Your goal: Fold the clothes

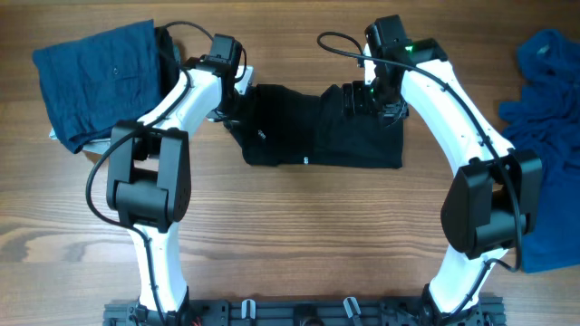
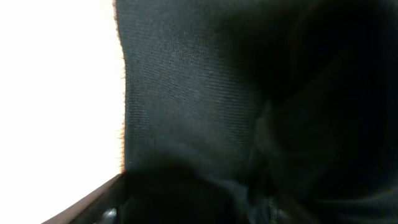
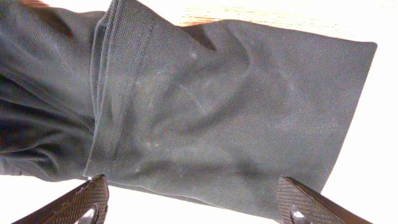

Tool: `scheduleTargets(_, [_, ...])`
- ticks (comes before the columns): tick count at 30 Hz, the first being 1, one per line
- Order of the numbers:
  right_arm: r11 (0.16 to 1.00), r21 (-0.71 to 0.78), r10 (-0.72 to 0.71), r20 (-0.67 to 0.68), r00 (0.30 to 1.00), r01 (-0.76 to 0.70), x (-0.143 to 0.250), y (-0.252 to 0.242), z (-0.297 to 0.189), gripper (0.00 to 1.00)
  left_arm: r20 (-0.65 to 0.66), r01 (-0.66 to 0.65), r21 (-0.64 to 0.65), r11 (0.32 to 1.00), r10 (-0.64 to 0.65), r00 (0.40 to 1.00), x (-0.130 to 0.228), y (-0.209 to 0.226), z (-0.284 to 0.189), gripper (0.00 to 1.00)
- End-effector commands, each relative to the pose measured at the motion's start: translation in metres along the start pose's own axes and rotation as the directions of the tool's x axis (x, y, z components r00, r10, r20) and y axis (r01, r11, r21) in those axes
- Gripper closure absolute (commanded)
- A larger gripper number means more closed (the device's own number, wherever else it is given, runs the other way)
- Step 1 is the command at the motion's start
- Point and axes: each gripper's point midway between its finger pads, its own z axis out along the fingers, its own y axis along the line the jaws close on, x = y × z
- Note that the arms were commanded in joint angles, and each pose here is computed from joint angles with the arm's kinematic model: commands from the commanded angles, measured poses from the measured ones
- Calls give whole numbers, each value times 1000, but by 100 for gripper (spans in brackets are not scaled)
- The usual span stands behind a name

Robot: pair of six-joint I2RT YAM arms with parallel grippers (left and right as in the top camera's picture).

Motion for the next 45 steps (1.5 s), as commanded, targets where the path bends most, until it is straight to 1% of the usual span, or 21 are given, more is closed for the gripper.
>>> scheduleTargets(1, [1000, 7, -13, 32, 999, 13, -6, -1, -10, 13, -50, 24, 79, 997, -21, 999, 11, -14, 10, 76])
scheduleTargets(2, [1000, 7, -13, 32, 999, 13, -6, -1, -10, 13, -49, 27, 79, 997, -23, 999, 11, -13, 10, 92])
scheduleTargets(3, [1000, 7, -13, 32, 999, 13, -6, -1, -10, 13, -48, 28, 78, 997, -25, 999, 10, -12, 10, 96])
scheduleTargets(6, [1000, 13, -14, 40, 999, 13, -8, -2, -10, 15, -41, 27, 79, 997, -24, 999, 8, -12, 8, 96])
scheduleTargets(8, [999, 52, -1, 71, 997, -3, -15, -12, -18, 16, -17, 22, 81, 996, -21, 1000, -1, -14, -1, 96])
scheduleTargets(11, [997, 46, 59, 161, 985, -67, -30, -34, -53, 16, 56, 6, 86, 996, -11, 998, -21, -19, -33, 96])
scheduleTargets(13, [992, 49, 107, 191, 976, -119, -31, -56, -70, 15, 95, -1, 89, 996, -7, 995, -30, -22, -50, 96])
scheduleTargets(16, [976, 68, 192, 175, 966, -207, -21, -93, -79, 14, 147, 31, 107, 994, -46, 988, -41, -28, -72, 96])
scheduleTargets(19, [960, 88, 253, 136, 958, -266, -7, -122, -76, 14, 190, 28, 113, 993, -49, 981, -48, -31, -91, 96])
scheduleTargets(21, [951, 81, 287, 125, 950, -299, -3, -134, -74, 17, 223, 19, 115, 993, -45, 974, -54, -33, -104, 96])
scheduleTargets(22, [952, 61, 291, 124, 949, -300, -3, -133, -71, 19, 238, 15, 117, 993, -43, 970, -56, -34, -111, 96])
scheduleTargets(24, [968, -47, 252, 117, 961, -248, -7, -116, -62, 21, 266, 8, 118, 993, -39, 963, -61, -36, -122, 96])
scheduleTargets(26, [965, -125, 243, 110, 964, -229, -8, -101, -54, 23, 283, 5, 119, 993, -38, 958, -64, -36, -129, 96])
scheduleTargets(29, [943, -153, 311, 100, 945, -294, -5, -97, -30, 23, 304, -2, 121, 993, -36, 952, -68, -38, -138, 96])
scheduleTargets(32, [941, -175, 304, 68, 950, -288, 7, -90, -10, 23, 311, -8, 134, 991, -34, 950, -69, -41, -144, 96])
scheduleTargets(33, [942, -184, 293, 43, 955, -281, 17, -86, 1, 23, 315, -14, 146, 989, -33, 949, -70, -44, -147, 96])
scheduleTargets(37, [946, -192, 271, 26, 962, -261, 28, -78, 21, 23, 332, -34, 186, 982, -30, 943, -75, -53, -156, 96])
scheduleTargets(41, [956, -200, 229, 61, 971, -213, 27, -64, 37, 37, 350, -59, 228, 972, -25, 936, -80, -62, -166, 96])
scheduleTargets(42, [958, -199, 225, 74, 972, -206, 25, -64, 37, 47, 353, -74, 257, 963, -22, 935, -81, -68, -169, 96])
scheduleTargets(43, [959, -197, 223, 88, 971, -202, 21, -64, 37, 51, 359, -89, 278, 957, -17, 933, -82, -74, -170, 96])
scheduleTargets(45, [959, -198, 224, 105, 969, -201, 17, -66, 36, 52, 372, -112, 286, 952, -2, 928, -84, -83, -172, 96])
